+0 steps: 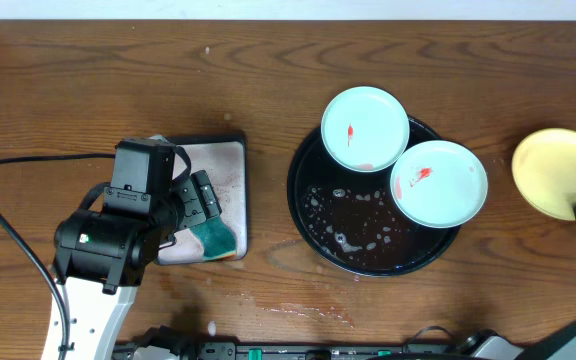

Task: Clean dirty plates on tray and stack at the side
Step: 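Carry the yellow plate right and set it on the table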

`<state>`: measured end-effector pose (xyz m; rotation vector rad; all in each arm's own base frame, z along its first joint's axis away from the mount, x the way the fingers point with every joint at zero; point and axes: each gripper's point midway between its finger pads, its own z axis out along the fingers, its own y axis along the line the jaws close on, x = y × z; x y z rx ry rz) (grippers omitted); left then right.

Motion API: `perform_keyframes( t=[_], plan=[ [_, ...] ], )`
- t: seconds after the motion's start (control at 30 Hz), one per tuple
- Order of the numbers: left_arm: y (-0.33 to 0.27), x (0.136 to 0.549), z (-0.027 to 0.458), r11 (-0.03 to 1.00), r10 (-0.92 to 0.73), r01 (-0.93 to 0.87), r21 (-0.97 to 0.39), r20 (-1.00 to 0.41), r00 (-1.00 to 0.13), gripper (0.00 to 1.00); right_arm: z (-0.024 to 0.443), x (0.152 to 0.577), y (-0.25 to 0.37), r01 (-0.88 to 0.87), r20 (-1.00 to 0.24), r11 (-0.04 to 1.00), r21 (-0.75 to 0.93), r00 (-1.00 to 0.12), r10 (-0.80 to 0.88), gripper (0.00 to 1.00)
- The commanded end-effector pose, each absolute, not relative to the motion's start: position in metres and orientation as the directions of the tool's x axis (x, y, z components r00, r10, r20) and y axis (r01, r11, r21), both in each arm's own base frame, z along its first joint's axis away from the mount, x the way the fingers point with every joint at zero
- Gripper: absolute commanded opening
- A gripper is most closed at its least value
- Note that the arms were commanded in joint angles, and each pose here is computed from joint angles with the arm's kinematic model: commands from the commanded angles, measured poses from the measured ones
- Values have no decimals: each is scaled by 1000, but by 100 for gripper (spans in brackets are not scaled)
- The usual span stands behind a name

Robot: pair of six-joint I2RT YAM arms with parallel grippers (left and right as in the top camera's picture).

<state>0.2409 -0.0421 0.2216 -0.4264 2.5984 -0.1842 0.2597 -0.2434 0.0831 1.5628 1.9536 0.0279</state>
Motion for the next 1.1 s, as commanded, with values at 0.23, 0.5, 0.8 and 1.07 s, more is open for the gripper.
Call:
perform_keyframes(
  t=[0.23,0.5,0.8,1.07],
  plan=[
    [-41,242,224,943,-330,-264,-204,-456,-826,88,18,290,-233,804,-348,416,425,-279,895,4],
    [-41,242,224,943,-330,-264,-204,-456,-826,88,84,315,-187,647,-430,570,506,-384,817,59],
    [-41,242,224,943,-330,-264,-204,-456,-826,88,105,312,-95,433,-533,875,215,-699,477,43],
    [-41,242,224,943,-331,-264,-204,-456,-826,88,55,317,-87,425,-467,905,-6,-801,373,40]
  ],
)
